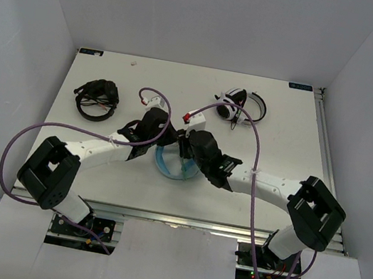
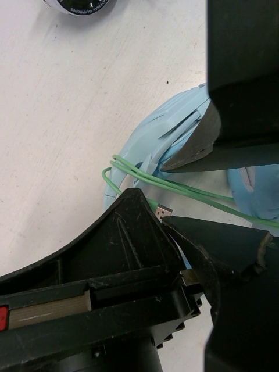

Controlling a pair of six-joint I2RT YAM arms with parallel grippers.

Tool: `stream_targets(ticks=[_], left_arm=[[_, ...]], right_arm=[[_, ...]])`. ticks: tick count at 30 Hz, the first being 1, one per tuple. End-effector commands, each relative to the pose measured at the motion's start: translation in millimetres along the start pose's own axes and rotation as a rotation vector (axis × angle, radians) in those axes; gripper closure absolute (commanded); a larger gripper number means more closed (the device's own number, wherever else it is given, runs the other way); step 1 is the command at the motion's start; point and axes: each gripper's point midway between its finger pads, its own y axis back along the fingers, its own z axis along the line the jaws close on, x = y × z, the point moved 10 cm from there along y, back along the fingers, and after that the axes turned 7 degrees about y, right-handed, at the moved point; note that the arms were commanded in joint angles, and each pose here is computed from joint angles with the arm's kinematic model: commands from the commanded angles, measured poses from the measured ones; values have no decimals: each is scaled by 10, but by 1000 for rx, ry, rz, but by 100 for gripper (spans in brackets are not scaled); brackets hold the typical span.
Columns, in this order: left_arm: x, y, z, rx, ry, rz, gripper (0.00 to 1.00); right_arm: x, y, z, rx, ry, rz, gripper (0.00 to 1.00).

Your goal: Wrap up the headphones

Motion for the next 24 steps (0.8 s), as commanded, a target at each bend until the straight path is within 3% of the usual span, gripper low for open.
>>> stream_targets(ticks=[1, 12, 24], left_arm=[[-131, 135, -194, 62, -4, -39, 99], [-51, 83, -95, 48, -1, -22, 100], [46, 58, 66, 26, -6, -18, 100]], right_arm=[[-193, 101, -23, 21, -30, -103, 57], [-188, 75, -47, 66, -33, -101, 59], [-487, -84, -147, 89, -113, -69, 66]])
